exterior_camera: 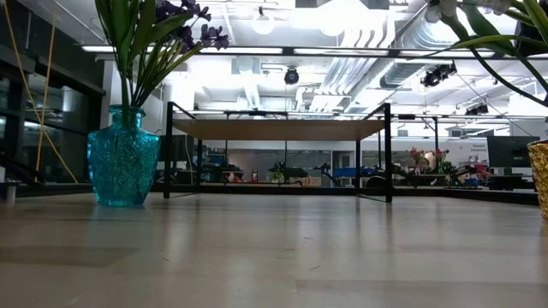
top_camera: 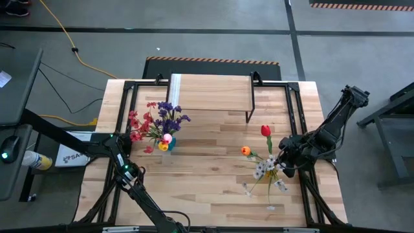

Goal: Pick and place flowers into a vace then onto a shelf
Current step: Put the yellow vase on the shelf

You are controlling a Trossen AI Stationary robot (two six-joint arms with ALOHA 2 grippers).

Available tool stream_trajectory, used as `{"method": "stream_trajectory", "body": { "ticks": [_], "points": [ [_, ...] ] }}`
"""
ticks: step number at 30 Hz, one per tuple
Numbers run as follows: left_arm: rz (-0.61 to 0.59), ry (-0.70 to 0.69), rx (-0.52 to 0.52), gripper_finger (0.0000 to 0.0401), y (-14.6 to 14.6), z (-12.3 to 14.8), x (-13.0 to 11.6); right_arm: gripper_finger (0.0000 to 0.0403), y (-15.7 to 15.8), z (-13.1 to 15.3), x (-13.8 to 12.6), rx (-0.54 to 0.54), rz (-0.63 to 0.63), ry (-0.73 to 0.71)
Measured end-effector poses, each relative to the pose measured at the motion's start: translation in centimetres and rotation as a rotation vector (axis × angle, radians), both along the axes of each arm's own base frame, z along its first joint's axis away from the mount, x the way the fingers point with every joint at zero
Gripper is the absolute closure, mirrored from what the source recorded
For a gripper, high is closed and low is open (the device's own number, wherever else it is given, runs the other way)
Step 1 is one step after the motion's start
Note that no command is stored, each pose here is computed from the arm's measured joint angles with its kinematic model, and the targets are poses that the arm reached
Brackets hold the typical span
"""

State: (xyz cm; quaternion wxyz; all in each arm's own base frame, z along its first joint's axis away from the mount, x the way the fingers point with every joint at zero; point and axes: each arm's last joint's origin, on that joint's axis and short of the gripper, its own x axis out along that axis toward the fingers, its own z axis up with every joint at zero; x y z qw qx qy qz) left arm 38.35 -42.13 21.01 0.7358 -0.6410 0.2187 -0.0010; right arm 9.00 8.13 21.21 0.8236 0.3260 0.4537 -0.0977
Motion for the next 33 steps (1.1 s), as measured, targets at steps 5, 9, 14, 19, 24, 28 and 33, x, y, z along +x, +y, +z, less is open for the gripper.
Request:
{"method": "stream_trajectory", "body": {
  "ticks": [5, 9, 14, 19, 24, 28, 33],
  "points": [
    [0.000, 0.001, 0.001, 0.0307, 0.00, -0.01, 0.00, 0.0308, 0.01, 0.00, -0.01, -0.004, 0.010, 0.001],
    [0.000, 0.004, 0.005, 0.0306, 0.02, -0.05, -0.01, 0.0284, 0.01, 0.00, 0.00, -0.005, 0.012, 0.000],
    [0.000, 0.004, 0.005, 0.0306, 0.02, -0.05, -0.01, 0.0262, 0.03, -0.01, -0.01, 0.004, 0.011, 0.006],
    [0.000, 0.004, 0.005, 0.0306, 0.02, -0.06, -0.01, 0.0248, 0.04, -0.01, -0.02, 0.006, 0.010, 0.007],
    [0.000, 0.004, 0.005, 0.0306, 0.02, -0.05, -0.01, 0.0246, 0.04, -0.01, -0.02, 0.007, 0.010, 0.008],
    [0.000, 0.004, 0.005, 0.0307, 0.02, -0.06, -0.01, 0.0250, 0.05, -0.02, -0.01, 0.007, 0.010, 0.008],
    [0.000, 0.004, 0.005, 0.0306, 0.02, -0.06, -0.01, 0.0249, 0.10, 0.03, 0.04, 0.013, 0.011, 0.002]
  ]
}}
